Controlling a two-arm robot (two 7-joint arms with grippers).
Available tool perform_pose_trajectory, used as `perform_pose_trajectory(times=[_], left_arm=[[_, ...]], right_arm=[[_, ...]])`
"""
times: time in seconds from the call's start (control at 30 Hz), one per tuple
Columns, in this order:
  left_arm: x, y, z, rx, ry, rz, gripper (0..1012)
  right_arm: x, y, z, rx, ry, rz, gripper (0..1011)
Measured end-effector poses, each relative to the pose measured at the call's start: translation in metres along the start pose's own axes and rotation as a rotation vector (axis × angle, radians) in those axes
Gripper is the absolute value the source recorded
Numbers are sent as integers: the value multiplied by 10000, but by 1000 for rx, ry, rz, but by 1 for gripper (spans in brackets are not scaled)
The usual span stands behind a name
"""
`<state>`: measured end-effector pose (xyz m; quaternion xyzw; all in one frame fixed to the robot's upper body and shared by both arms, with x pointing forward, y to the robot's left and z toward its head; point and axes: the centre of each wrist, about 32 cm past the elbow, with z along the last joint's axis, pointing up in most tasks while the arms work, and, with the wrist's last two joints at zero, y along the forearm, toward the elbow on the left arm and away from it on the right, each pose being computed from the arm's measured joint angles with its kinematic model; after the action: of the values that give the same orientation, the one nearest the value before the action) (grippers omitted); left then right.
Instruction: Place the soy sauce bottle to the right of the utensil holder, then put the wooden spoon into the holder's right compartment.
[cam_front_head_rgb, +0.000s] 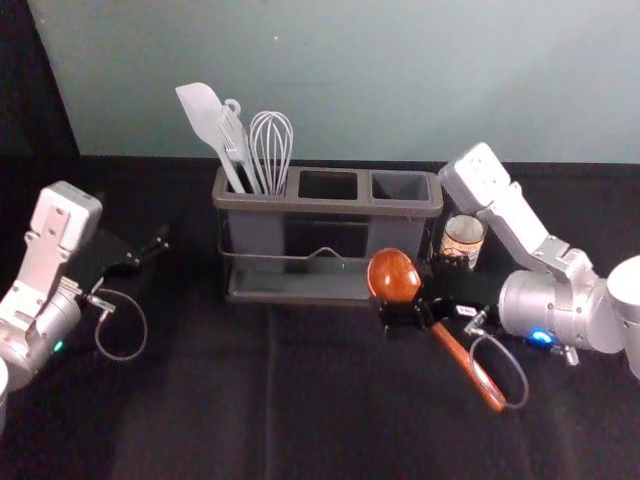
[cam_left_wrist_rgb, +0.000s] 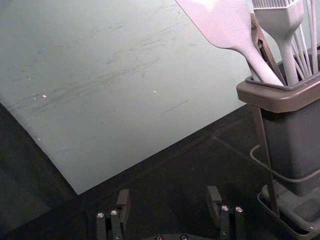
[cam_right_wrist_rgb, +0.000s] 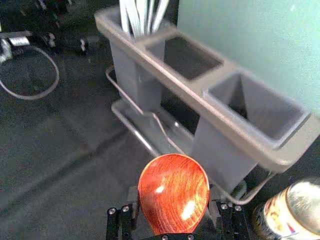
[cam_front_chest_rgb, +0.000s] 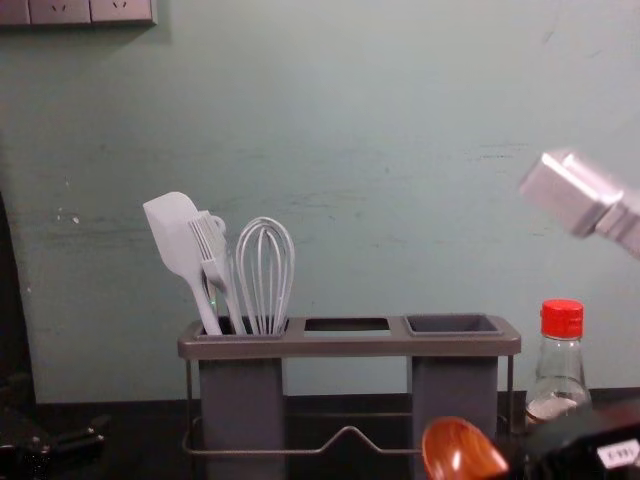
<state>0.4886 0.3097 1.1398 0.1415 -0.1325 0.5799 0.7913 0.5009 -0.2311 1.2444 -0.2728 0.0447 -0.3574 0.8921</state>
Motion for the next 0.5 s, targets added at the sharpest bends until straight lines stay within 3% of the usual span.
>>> perform_pose_trajectory(times=[0.33,0.5], left_arm=[[0,0,0,0,0,0,1005],[0,0,0,0,0,0,1005]], right_arm=[[-91,-211,123,111,-46,-20,833],[-179,-371,190,204,-62,-43,833]])
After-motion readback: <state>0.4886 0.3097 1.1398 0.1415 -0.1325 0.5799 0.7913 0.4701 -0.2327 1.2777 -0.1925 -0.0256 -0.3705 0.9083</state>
